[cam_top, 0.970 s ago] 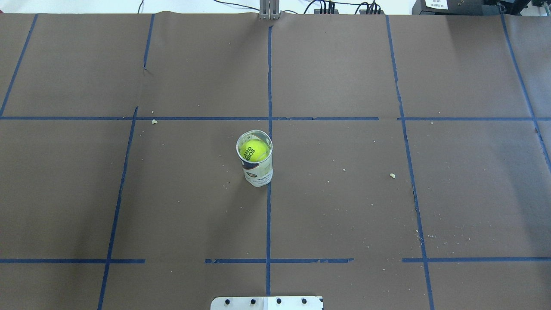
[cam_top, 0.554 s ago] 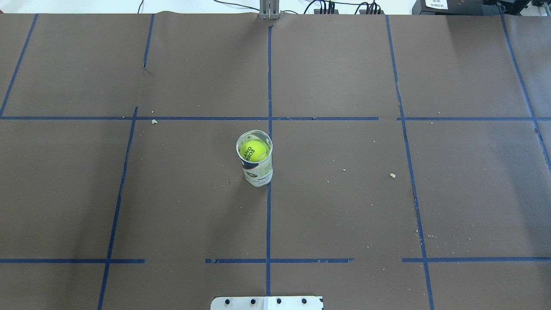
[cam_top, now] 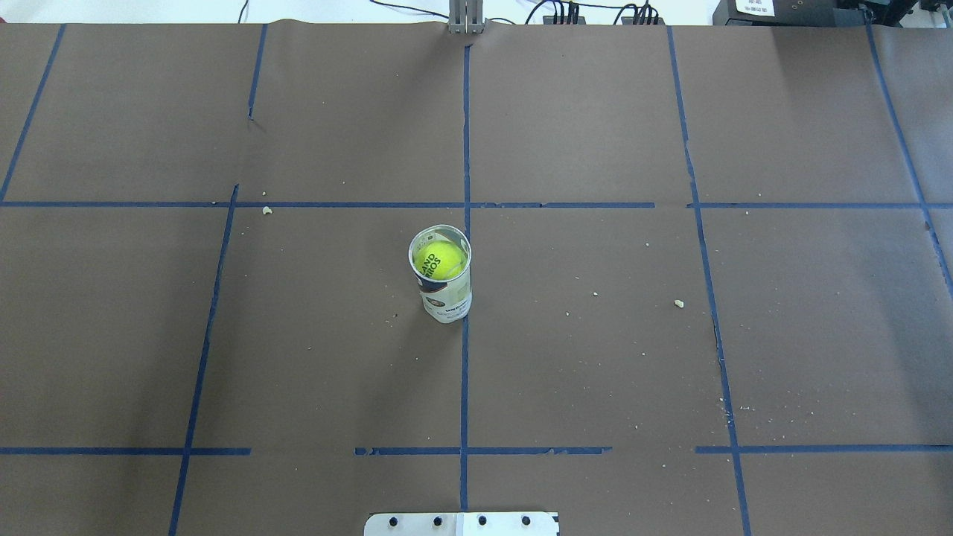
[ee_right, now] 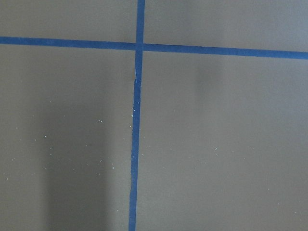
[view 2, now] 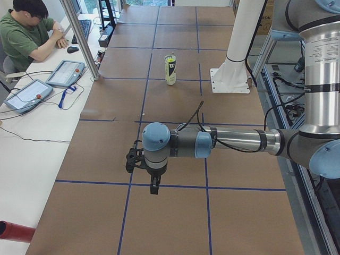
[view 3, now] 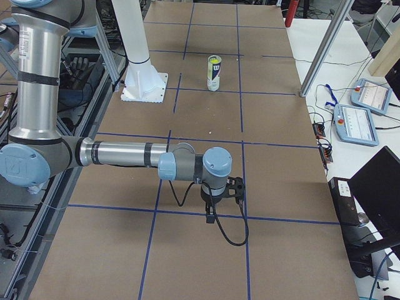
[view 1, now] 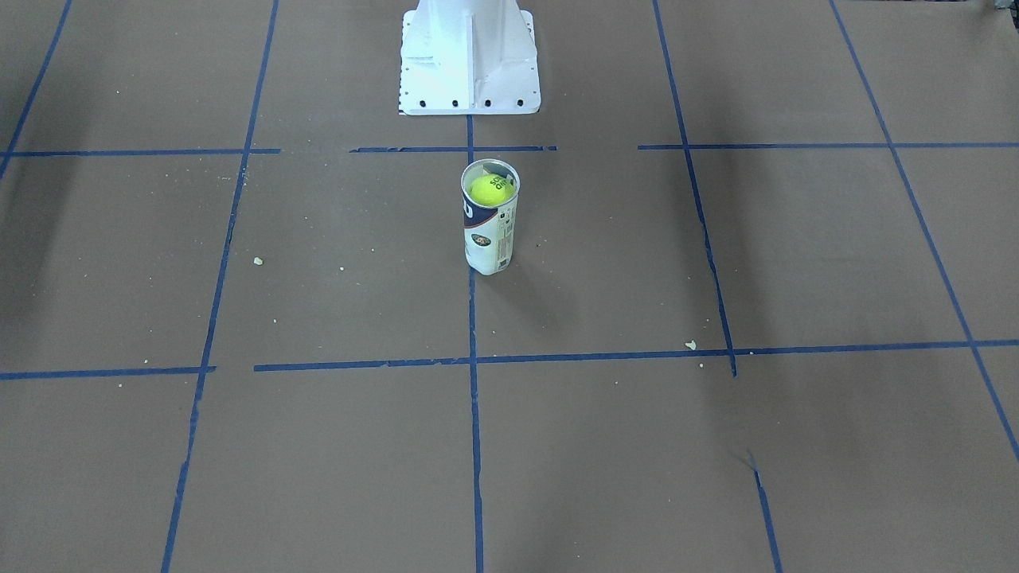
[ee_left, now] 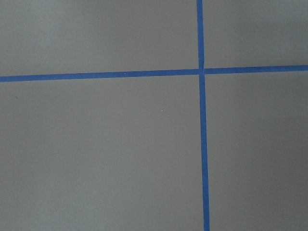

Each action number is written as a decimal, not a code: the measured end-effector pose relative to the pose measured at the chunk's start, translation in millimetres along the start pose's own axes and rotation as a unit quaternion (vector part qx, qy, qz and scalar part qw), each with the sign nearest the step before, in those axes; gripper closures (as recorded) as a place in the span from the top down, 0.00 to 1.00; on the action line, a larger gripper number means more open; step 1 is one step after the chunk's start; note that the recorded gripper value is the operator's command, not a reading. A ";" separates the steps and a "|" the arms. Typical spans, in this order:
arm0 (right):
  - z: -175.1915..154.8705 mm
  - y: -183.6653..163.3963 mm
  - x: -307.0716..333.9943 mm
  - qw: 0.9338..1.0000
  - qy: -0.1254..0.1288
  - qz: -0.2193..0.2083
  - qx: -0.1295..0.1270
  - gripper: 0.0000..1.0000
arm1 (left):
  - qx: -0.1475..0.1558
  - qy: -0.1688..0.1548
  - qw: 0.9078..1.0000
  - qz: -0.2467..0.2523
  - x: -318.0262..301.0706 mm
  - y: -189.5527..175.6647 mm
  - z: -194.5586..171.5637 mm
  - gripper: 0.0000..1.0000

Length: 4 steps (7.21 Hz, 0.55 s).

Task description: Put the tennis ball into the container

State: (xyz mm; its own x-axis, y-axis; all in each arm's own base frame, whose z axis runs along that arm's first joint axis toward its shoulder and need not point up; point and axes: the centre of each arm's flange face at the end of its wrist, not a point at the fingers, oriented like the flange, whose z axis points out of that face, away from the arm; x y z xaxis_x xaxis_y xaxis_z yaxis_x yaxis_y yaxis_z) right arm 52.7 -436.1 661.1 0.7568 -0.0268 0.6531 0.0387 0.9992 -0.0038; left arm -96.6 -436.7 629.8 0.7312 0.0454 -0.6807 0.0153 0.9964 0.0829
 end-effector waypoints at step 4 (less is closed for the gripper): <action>0.1 0.0 0.0 1.000 0.000 0.000 0.000 1.00 | 0.001 0.000 1.000 0.001 1.1 -0.2 -0.8 1.00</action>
State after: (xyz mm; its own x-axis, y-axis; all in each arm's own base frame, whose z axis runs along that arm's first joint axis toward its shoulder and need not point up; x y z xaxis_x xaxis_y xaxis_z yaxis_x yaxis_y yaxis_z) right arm 52.7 -436.0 661.1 0.7568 -0.0264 0.6531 0.0387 0.9992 -0.0044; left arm -96.3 -436.8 628.4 0.7309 0.0475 -0.6808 0.0151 0.9962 0.0857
